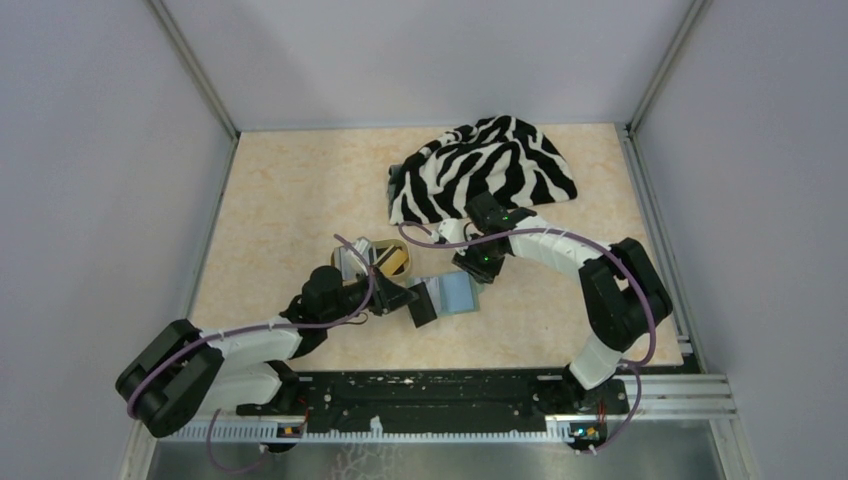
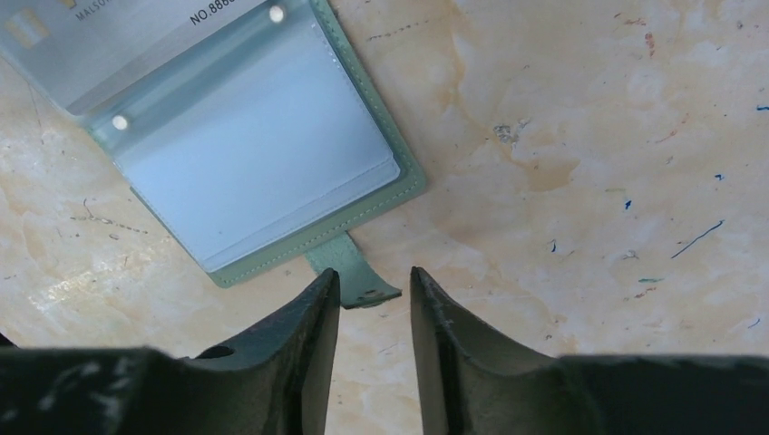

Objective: Put the credit cards into the card holder
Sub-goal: Insert the credit card into the card holder.

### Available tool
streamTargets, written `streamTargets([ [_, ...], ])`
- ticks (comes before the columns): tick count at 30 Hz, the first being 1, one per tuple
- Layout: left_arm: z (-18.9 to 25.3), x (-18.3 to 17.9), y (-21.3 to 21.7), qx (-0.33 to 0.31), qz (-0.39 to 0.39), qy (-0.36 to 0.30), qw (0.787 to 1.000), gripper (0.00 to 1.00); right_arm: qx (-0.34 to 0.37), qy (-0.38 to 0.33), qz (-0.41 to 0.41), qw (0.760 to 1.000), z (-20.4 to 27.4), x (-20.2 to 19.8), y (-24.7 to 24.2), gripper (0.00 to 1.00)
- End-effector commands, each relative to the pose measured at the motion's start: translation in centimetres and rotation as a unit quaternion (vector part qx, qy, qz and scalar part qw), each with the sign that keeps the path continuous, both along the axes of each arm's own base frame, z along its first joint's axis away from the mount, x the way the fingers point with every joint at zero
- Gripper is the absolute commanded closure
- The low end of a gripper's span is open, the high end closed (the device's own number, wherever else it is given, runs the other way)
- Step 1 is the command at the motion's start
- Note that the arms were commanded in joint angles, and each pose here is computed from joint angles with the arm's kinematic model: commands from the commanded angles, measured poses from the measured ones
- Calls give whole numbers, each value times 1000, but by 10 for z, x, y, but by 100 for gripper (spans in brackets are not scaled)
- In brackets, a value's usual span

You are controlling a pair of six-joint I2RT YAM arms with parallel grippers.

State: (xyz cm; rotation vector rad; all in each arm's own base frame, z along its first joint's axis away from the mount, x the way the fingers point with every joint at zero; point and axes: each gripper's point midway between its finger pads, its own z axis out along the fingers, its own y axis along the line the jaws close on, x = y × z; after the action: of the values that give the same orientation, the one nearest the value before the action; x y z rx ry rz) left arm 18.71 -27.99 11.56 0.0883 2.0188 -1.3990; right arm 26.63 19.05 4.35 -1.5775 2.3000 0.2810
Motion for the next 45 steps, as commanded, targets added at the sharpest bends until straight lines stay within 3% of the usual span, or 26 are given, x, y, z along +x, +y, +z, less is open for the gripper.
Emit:
streamTargets([
  [1, 21, 5, -9, -28, -12, -21, 999, 100, -2, -22, 6, 1000, 14, 11, 7, 74],
  [11, 17, 10, -21, -45, -16, 15, 999, 100, -31, -54, -8, 998, 19, 23, -5, 97],
  [26, 5, 27, -44, -52, 27, 47, 997, 100, -74, -118, -53, 989, 26, 50, -31, 100],
  [30, 2, 35, -47, -53, 62, 43, 996, 100, -60, -129, -69, 987, 33, 56, -31, 96],
  [33, -1, 42, -48, -56, 90, 39, 994, 100, -39, -137, -85, 986, 41, 62, -31, 75],
  [36, -2, 48, -51, -58, 116, 33, 991, 100, 4, -135, -95, 986, 53, 65, -24, 64],
  [42, -14, 57, -58, -51, 160, 38, 985, 100, 138, -99, -85, 982, 80, 56, 8, 61],
  [45, -19, 58, -54, -46, 185, 39, 981, 100, 167, -89, -74, 979, 88, 52, 17, 61],
])
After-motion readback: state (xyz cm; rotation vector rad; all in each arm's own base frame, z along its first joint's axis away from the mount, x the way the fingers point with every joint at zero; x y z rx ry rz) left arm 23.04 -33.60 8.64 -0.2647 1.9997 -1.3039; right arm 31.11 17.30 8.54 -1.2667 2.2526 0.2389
